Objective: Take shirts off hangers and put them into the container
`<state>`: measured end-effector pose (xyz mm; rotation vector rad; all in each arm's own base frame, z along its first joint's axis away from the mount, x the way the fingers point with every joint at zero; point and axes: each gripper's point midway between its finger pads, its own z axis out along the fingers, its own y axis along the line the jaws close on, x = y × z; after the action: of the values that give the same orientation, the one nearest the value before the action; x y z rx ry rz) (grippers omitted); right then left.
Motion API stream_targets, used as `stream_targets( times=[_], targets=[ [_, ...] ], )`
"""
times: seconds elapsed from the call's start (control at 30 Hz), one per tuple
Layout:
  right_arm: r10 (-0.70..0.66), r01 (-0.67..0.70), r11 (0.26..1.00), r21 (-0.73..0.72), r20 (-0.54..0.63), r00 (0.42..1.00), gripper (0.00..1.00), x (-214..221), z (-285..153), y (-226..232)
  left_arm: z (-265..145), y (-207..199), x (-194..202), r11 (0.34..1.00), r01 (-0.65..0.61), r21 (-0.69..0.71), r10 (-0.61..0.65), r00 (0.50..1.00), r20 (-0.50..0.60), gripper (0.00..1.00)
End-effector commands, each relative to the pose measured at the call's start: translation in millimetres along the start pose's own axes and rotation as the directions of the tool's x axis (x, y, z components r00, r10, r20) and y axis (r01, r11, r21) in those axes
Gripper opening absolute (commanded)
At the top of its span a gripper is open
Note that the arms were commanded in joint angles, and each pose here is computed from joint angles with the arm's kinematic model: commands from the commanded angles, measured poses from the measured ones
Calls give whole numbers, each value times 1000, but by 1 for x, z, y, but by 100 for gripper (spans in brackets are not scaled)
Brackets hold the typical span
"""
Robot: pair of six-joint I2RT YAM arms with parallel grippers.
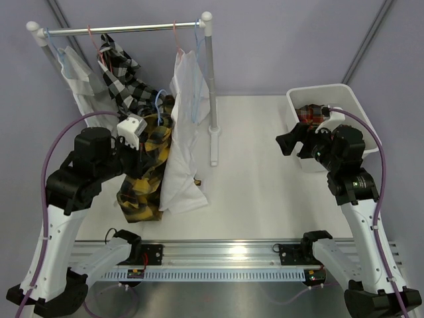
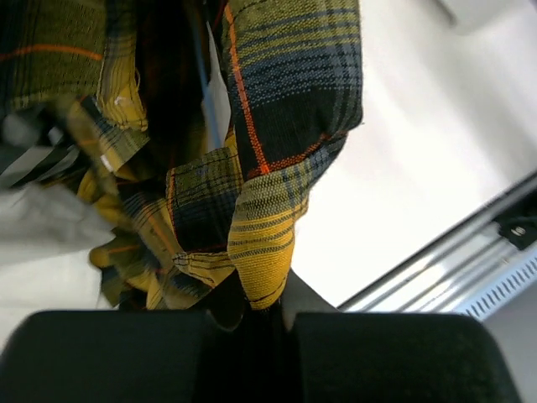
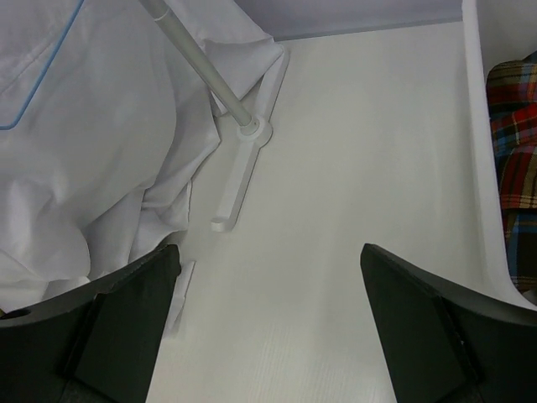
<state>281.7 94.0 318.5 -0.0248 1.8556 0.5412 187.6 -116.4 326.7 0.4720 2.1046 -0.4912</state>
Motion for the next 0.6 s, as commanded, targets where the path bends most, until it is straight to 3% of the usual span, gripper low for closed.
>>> stream_targets(
  times=[0.0, 0.17, 0.3, 0.4, 0.43, 0.57],
  targets=[
    [-56, 59, 991, -118, 26, 998, 99, -18, -9, 28, -15, -42, -32, 971, -90, 221, 70, 993, 97, 0],
    [-70, 72, 983, -168, 17, 997, 99, -22, -7, 42, -17, -49, -67, 962, -125, 243, 84, 981, 173, 0],
    [-77, 81, 975, -205, 26, 997, 99, -34, -8, 54, -11, -35, -100, 985, -71, 154, 38, 977, 208, 0],
    [-83, 86, 972, -217, 21, 996, 99, -39, -8, 60, -24, -5, -132, 999, 29, -33, -18, 955, 295, 0],
    [-88, 91, 971, -222, 23, 996, 99, -40, -8, 62, -28, 14, -140, 986, 94, -140, -44, 944, 326, 0],
    [-91, 92, 970, -225, 16, 996, 99, -39, -5, 62, -65, 43, -173, 933, 183, -309, -20, 885, 465, 0]
  ],
)
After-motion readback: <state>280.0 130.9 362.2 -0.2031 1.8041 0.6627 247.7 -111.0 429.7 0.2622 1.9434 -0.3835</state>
